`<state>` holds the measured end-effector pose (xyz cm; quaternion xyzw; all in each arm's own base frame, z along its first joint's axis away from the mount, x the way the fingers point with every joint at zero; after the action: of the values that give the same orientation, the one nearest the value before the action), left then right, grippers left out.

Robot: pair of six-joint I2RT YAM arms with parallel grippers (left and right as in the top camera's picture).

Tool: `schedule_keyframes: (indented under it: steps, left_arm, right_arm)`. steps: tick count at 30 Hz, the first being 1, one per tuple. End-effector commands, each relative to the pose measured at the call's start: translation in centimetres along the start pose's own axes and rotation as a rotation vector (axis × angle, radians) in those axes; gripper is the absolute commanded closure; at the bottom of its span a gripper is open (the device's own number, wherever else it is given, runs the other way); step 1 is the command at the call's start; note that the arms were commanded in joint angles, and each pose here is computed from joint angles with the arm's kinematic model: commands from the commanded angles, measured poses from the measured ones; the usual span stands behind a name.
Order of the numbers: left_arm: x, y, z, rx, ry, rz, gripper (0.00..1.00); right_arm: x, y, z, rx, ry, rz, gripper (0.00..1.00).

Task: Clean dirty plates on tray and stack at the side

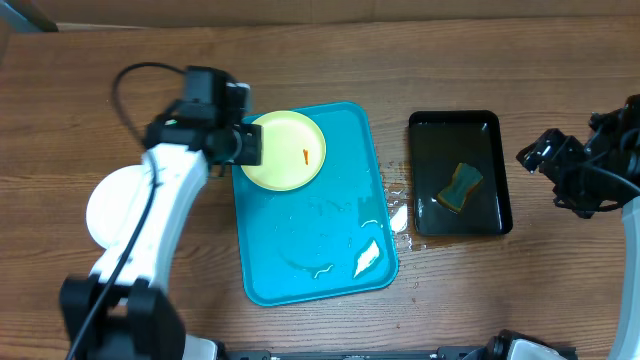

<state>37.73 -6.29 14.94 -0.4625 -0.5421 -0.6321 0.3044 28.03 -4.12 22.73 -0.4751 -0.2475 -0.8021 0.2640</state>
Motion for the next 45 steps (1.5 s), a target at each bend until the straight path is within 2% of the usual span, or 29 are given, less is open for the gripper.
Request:
schedule_keyframes:
  steps: [1,3,12,14,18,22,24,31,38,45]
  left_arm:
    - [-3.2,-1.9,2.3,0.125,0.168,0.111,0.51]
    - [-4.5,-2.0,3.0,0.173,0.208,0.121,0.53]
    - [-7.1,-0.2,3.8,0.110,0.225,0.060,0.52]
    - [-8.2,-0.3,3.6,0.108,0.213,0.068,0.50]
    - [-9.7,-0.9,3.3,0.108,0.186,0.099,0.56]
    - [-10.7,-1.4,3.4,0.107,0.193,0.125,0.56]
    - [-11.1,-1.8,3.3,0.106,0.187,0.140,0.60]
    - [-12.7,-3.7,1.8,0.112,0.089,0.225,0.96]
    - [-11.5,-5.4,0.6,0.124,0.020,0.311,0.96]
    - [-9.4,-9.3,-2.9,0.214,-0.157,0.509,0.96]
  right_arm:
    - [0.0,-0.8,0.6,0.039,0.003,0.016,0.12]
    - [-0.1,-1.2,0.8,0.053,0.002,0.030,0.12]
    - [-0.4,-2.3,1.7,0.095,0.005,0.056,0.12]
    - [-0.4,-2.4,1.7,0.097,0.003,0.062,0.12]
    - [-0.4,-2.6,1.6,0.096,0.000,0.067,0.12]
    - [-0.4,-2.7,1.5,0.093,-0.005,0.073,0.11]
    - [-0.4,-2.8,1.5,0.092,-0.007,0.076,0.12]
    - [-0.4,-2.8,1.4,0.091,-0.009,0.079,0.12]
    - [-0.4,-2.8,1.4,0.092,-0.009,0.078,0.12]
    - [-1.1,-2.4,2.0,0.116,0.014,0.055,0.11]
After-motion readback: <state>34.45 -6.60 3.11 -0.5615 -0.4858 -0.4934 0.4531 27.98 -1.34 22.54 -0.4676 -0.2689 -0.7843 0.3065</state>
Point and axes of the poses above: each gripper's point midway between its finger pads, its own x axis back along the fingers, its own z axis along the line the jaws close on, y = z × x, the point moved 2 cm from there along x, back along the fingers, and after that the axes turned 11 degrees about -x, right-handed, at the moved point
